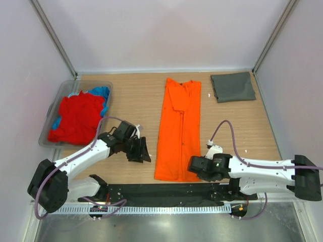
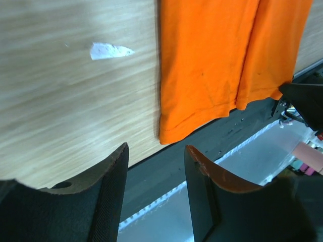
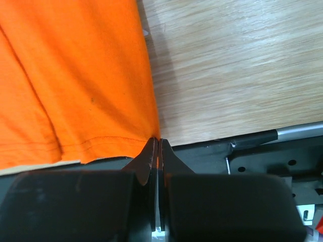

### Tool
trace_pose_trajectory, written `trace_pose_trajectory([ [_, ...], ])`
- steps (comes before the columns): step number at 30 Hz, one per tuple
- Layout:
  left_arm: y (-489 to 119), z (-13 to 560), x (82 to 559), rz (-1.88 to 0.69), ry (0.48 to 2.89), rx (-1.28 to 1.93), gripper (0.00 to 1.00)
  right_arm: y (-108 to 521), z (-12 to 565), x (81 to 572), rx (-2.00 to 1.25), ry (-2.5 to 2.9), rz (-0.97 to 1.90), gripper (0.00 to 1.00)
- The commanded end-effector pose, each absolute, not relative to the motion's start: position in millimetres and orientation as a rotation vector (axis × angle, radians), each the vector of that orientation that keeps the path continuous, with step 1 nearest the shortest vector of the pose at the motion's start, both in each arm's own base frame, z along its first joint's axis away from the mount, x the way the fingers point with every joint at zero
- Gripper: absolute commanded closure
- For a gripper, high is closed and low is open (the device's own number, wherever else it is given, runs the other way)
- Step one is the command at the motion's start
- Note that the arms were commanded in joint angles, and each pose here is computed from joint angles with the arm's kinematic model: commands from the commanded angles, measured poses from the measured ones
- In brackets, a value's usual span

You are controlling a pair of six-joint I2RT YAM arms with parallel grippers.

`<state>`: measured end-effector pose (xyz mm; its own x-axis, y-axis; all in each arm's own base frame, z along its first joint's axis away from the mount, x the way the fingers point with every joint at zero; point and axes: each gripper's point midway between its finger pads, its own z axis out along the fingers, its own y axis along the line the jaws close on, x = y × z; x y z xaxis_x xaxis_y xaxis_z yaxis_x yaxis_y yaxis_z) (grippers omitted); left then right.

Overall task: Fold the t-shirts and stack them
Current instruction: Fold the tshirt

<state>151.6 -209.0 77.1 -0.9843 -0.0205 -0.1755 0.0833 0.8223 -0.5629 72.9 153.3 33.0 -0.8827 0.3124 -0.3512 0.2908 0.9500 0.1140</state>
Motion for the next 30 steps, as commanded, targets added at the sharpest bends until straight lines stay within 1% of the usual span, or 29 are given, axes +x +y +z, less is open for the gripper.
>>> trace_pose_trajectory([
  [1, -238, 88, 157, -1.021, 2.736, -0.014, 0.50, 142, 38, 73, 0.414, 2.705, 0.109, 0.99],
  [5, -250, 80, 144, -1.029, 2.763, -0.013, 0.50, 139, 38, 72, 0.420, 2.708, 0.097, 0.99],
  [8, -252, 65, 132, -0.980, 2.799, -0.025, 0.50, 145, 37, 72, 0.427, 2.711, 0.124, 0.99],
  [13, -260, 52, 109, -0.950, 2.849, -0.009, 0.55, 146, 34, 72, 0.453, 2.707, 0.150, 0.99],
  [15, -260, 44, 101, -0.907, 2.868, -0.013, 0.59, 147, 33, 72, 0.462, 2.704, 0.164, 0.99],
  [20, -256, 27, 92, -0.814, 2.901, -0.045, 0.65, 145, 34, 72, 0.473, 2.698, 0.181, 0.99],
  [23, -256, 22, 91, -0.782, 2.910, -0.050, 0.66, 142, 36, 73, 0.485, 2.688, 0.184, 0.99],
  [30, -265, 15, 86, -0.797, 2.930, -0.027, 0.65, 140, 37, 72, 0.513, 2.678, 0.216, 0.99],
])
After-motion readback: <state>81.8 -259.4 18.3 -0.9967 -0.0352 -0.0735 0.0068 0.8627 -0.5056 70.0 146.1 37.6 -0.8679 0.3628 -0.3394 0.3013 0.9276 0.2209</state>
